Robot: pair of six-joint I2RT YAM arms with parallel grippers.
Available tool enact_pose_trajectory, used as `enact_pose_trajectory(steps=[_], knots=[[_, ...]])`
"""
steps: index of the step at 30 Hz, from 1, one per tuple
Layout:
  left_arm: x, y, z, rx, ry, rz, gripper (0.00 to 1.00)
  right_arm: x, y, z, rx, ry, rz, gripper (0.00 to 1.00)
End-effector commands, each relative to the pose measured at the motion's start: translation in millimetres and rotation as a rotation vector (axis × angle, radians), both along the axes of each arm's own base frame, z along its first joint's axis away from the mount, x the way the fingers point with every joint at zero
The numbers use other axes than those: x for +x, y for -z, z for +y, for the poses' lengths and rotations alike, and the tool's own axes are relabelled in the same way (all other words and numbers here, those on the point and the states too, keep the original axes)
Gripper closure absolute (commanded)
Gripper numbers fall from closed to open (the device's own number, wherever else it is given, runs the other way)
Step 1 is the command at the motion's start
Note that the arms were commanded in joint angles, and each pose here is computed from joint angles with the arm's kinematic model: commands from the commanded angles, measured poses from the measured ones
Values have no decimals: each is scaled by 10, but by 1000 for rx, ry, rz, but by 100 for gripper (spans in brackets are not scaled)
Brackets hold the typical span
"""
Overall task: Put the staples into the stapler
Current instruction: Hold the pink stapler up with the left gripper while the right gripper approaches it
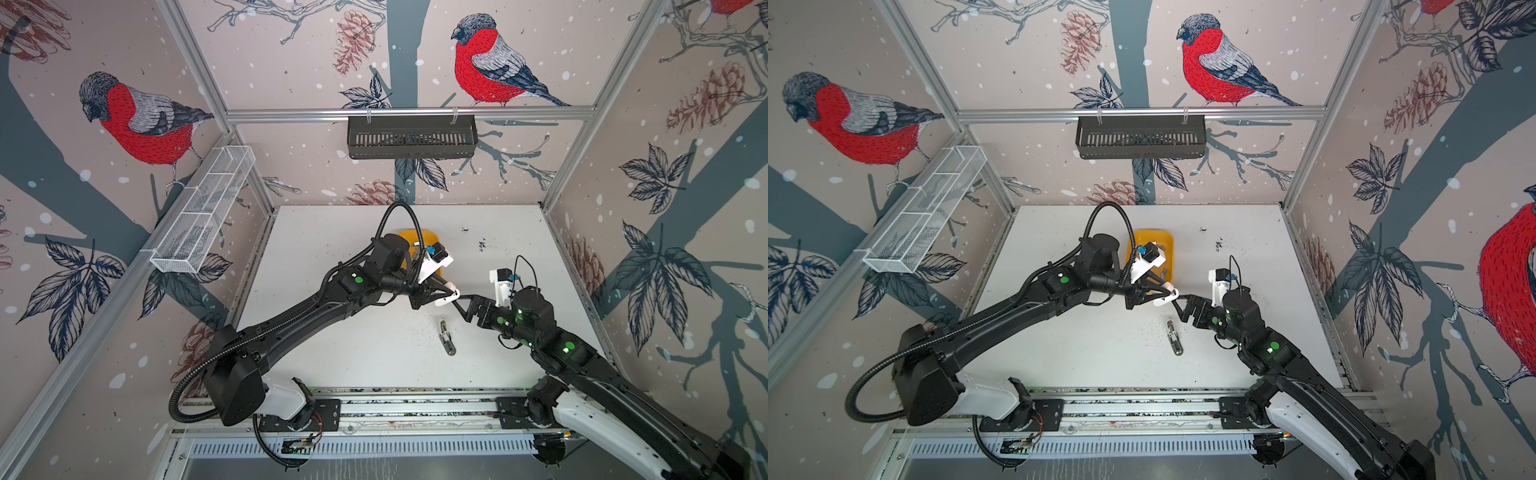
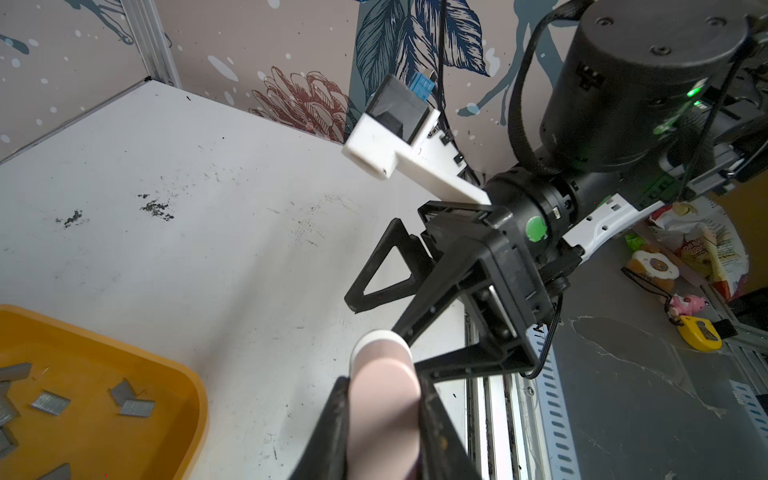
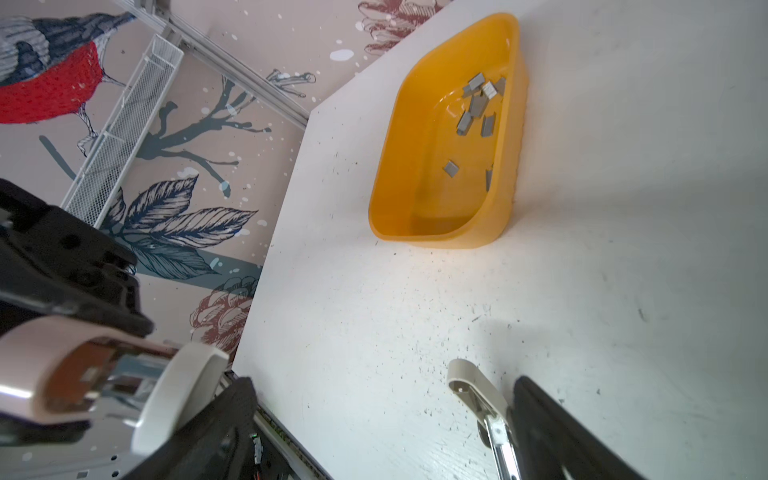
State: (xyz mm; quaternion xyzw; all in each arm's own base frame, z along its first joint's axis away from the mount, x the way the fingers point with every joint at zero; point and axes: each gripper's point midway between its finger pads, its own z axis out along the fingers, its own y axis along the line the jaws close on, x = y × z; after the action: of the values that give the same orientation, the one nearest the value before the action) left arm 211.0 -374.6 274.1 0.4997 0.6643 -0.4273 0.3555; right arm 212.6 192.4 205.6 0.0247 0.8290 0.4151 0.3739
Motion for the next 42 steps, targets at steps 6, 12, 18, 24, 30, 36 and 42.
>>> enact_pose_trajectory(steps=[6,12,18,24,30,36,42], knots=[[15,-61,-27,-21,10,-30,95,-37,-365,-79,63,19,-80,3],[22,-55,-20,-16,5,-35,95,-37,-525,-78,86,17,-106,3],[12,-68,-27,-22,11,-31,95,-66,-541,-17,115,-24,-102,3],[9,-79,-22,-24,9,-31,96,-47,-439,29,125,-35,-82,3],[2,-98,-21,-30,13,-34,95,-47,-394,103,151,-65,-65,3],[-6,-118,-17,-34,16,-35,96,-35,-335,116,157,-64,-57,3],[-22,-135,-17,-39,21,-34,96,13,-248,62,143,-21,-38,3]])
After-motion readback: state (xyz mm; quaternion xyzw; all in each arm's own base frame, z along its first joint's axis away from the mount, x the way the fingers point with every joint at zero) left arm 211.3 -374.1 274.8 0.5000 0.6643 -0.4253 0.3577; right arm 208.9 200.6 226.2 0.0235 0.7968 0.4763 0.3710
